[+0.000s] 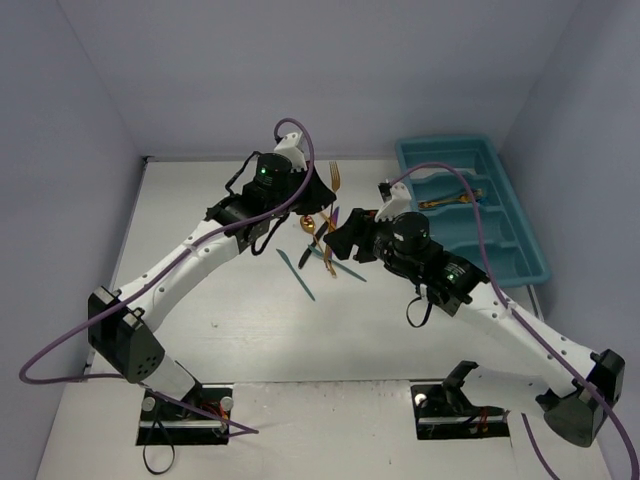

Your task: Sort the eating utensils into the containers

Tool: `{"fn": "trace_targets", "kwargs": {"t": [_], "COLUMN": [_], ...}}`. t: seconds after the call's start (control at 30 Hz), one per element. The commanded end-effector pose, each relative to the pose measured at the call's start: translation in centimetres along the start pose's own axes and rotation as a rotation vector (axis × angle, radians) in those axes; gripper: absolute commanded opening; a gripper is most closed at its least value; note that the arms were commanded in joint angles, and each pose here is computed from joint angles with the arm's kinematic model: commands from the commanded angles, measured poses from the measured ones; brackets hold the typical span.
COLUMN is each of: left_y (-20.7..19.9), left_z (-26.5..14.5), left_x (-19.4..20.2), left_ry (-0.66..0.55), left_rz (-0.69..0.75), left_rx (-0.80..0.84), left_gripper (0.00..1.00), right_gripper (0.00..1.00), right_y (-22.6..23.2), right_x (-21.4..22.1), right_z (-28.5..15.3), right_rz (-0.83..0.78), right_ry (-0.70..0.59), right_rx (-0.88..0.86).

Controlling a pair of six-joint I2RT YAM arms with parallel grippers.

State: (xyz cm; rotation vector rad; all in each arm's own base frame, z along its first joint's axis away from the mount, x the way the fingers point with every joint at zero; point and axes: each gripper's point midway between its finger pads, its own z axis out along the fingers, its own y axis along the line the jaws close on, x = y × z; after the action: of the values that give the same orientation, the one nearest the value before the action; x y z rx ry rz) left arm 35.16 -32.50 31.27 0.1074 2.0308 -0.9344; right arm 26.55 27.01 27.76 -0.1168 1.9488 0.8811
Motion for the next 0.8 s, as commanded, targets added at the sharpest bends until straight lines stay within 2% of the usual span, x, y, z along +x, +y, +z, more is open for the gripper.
{"fn": "trace_targets", "kwargs": {"t": [0.0, 0.1, 0.27, 0.43, 0.6, 0.63, 0.7, 0.77], "left_y": [-3.9, -4.0, -4.1, -3.8, -2.6, -2.3, -1.3, -0.2], "left_z": [-2.8, -3.0, -3.3, -3.5, -3.6, -3.5, -3.6, -3.5], "left_x": [-3.0, -2.5, -1.6, -1.1, -0.5, -0.4, -0.1, 0.3], "left_ry": [-0.123, -0.115, -0.098, -0.094, -0.081, -0.079, -0.077, -0.075], "left_rz": [-0.002, -0.004, -0.004, -0.011, 0.017, 0.023, 0.04, 0.054], "left_rx": [0.103, 0.106, 0.11, 0.11, 0.062, 0.047, 0.004, -0.038], "left_gripper": [0.0, 0.0, 0.0, 0.0, 0.0, 0.01, 0.13, 0.32], "right_gripper": [0.58, 0.55, 0.45, 0.3, 0.02, 0.0, 0.0, 0.0], "right_y": [1.2, 1.1, 0.9, 1.0, 0.8, 0.8, 0.3, -0.3], "right_x": [-4.5, -4.7, -4.8, -4.6, -4.6, -4.5, -4.6, -4.6], "right_z": [1.0, 1.8, 3.0, 3.8, 3.8, 3.7, 3.7, 3.7], "right_rz": [-0.005, -0.009, -0.014, -0.006, 0.0, 0.003, 0.013, 0.022], "right_ry": [-0.173, -0.183, -0.189, -0.183, -0.19, -0.19, -0.201, -0.21], "right_rx": [0.012, 0.023, 0.036, 0.031, 0.036, 0.038, 0.061, 0.084]}}
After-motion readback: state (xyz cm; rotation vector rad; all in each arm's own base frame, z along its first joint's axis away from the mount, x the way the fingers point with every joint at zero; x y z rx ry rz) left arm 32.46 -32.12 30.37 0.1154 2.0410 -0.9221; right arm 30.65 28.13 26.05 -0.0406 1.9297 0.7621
